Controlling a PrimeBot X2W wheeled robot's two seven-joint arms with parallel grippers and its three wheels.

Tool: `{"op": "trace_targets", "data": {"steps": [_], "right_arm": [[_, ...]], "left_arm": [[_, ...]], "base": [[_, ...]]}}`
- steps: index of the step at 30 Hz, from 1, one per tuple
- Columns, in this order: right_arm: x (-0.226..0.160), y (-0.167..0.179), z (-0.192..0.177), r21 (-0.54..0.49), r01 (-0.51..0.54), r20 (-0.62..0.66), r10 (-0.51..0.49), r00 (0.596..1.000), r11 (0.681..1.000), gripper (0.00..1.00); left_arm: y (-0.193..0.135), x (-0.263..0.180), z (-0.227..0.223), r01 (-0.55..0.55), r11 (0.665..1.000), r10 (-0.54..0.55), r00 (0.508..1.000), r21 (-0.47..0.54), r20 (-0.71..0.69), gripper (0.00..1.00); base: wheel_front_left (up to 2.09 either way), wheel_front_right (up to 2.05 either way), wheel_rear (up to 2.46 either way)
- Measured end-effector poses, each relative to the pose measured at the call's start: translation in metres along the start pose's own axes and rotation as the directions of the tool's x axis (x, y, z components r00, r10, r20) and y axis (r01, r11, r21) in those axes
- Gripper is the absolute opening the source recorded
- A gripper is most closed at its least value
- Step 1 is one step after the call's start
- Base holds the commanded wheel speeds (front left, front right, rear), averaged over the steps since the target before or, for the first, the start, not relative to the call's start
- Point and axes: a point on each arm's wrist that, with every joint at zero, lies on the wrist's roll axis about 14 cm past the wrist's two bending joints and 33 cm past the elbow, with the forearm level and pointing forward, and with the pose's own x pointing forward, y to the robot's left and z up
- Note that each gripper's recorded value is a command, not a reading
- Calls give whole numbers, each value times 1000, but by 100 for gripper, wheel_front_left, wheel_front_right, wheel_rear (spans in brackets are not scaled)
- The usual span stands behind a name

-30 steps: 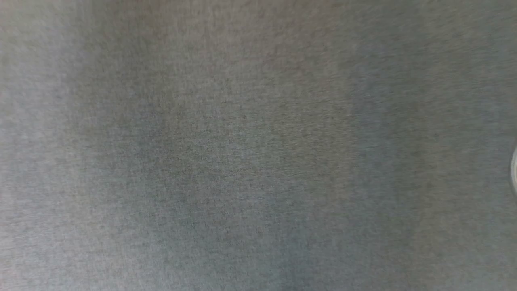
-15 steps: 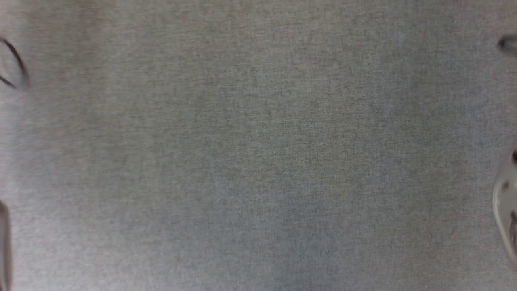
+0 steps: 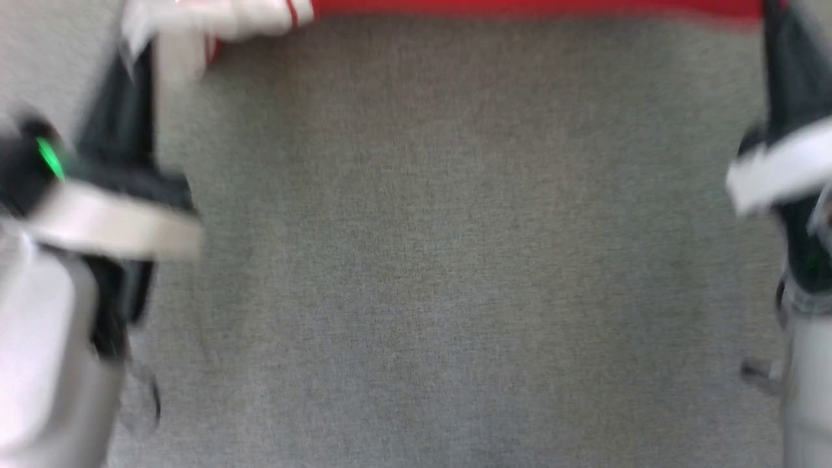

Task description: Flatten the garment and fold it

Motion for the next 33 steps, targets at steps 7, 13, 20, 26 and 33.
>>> {"op": "trace_targets", "data": {"steps": [7, 13, 20, 26, 33], "right_arm": [[-72, -8, -33, 66, 67, -138, -57, 989, 996, 0], [-131, -20, -65, 86, 137, -280, -108, 954, 987, 0], [-198, -18, -108, 131, 183, -482, -99, 871, 974, 0], [-235, -15, -123, 111, 160, -588, -65, 806, 981, 0], [-280, -11, -137, 122, 153, -702, -24, 712, 981, 0]], "left_arm": [[-13, -76, -31, -62, 998, 56, 972, -17, -226, 0], [-31, -147, -67, -91, 992, 42, 879, -82, -474, 0], [-54, -216, -88, -146, 974, -12, 729, -172, -684, 0], [-80, -263, -92, -189, 946, -94, 615, -262, -783, 0], [-98, -299, -87, -224, 922, -154, 535, -315, -831, 0]], "base": [[0, 0, 0], [0, 0, 0], [0, 0, 0], [0, 0, 0], [0, 0, 0]]}}
